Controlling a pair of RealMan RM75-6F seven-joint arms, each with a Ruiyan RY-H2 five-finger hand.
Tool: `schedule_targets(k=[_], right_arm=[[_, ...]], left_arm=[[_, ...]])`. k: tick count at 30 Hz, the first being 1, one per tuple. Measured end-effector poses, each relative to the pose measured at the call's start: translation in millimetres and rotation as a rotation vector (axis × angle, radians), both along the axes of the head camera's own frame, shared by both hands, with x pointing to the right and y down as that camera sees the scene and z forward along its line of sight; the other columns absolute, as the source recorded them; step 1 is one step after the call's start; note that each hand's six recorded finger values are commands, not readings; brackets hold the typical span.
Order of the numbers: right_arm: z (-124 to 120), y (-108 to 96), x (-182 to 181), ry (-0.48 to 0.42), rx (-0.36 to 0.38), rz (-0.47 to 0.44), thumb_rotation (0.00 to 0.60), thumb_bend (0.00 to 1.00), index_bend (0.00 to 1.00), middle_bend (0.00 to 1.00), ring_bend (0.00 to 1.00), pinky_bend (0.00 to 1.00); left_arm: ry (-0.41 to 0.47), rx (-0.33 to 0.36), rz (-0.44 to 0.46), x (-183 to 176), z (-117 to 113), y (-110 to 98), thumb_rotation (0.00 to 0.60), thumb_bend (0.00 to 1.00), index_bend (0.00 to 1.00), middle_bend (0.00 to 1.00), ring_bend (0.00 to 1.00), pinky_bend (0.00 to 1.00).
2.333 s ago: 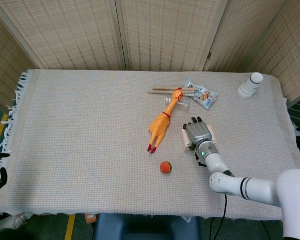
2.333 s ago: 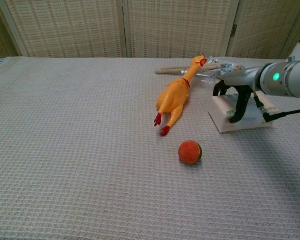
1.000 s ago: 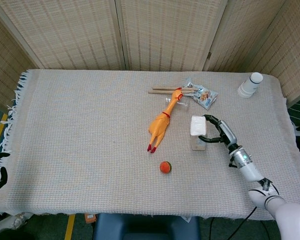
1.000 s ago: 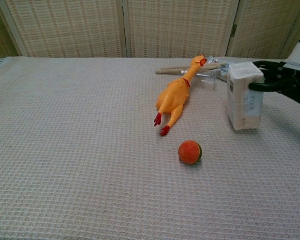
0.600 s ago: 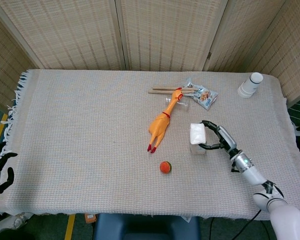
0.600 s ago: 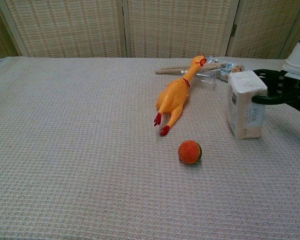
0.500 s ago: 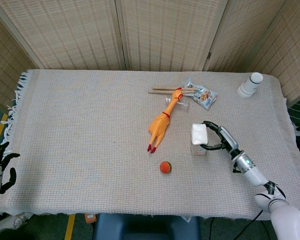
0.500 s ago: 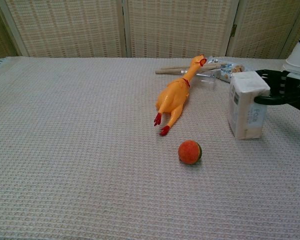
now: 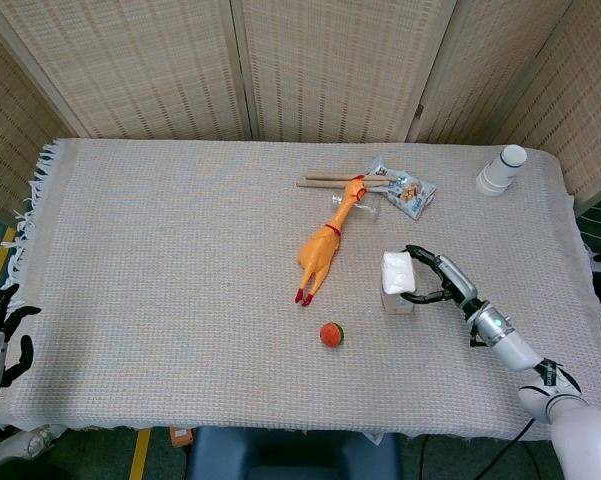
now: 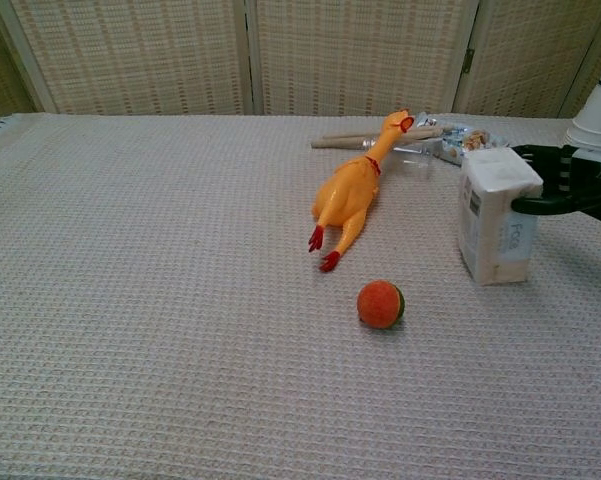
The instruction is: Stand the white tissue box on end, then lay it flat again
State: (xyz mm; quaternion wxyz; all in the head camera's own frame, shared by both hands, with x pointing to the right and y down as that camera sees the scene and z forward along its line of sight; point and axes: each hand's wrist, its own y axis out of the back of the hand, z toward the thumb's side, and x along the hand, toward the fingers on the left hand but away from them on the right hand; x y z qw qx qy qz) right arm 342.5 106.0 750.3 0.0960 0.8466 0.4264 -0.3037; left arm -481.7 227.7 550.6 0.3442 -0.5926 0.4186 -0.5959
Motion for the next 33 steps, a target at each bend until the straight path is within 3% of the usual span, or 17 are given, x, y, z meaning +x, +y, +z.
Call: schedule_targets(k=[3,7,16,23,28,33], right_arm=[[-1,1,-1,0.006,-0.018,-0.018,0.6,0.18,0.08,0.13,0.0,0.0],[-5,1,-1,0.007,-0.019,-0.029,0.6,0.13,0.01,0.01,0.0,0.0],[-34,-4,10,-0.016,0.018,-0.019,0.6,0.09,0.0,0.0,0.0,0.0],[-68,-6,14,0.003,0.14,-0.031,0.6,0.08,0.0,0.0,0.0,0.0],[-88,-3,7,0.119,0.265,-0.102,0.6,0.08,0.0,0.0,0.0,0.0],[-105,-1,-17,0.379,0.396,-0.262,0.6,0.08,0.0,0.0,0.0,0.0]], left_arm=[[-0.001,0.002,0.001,0,-1,0,0.6,0.62,0.29,0.0,0.0,0.11],[0.002,0.004,0.002,1,-2,0,0.6,0.62,0.29,0.0,0.0,0.11],[0.005,-0.011,-0.001,2,-1,1,0.6,0.62,0.29,0.0,0.0,0.1],[0.007,-0.011,0.004,4,-1,1,0.6,0.62,0.29,0.0,0.0,0.1],[0.016,-0.001,0.007,5,-4,0,0.6,0.62,0.3,0.0,0.0,0.1],[0.018,0.01,0.003,3,-8,0,0.6,0.62,0.3,0.0,0.0,0.1]])
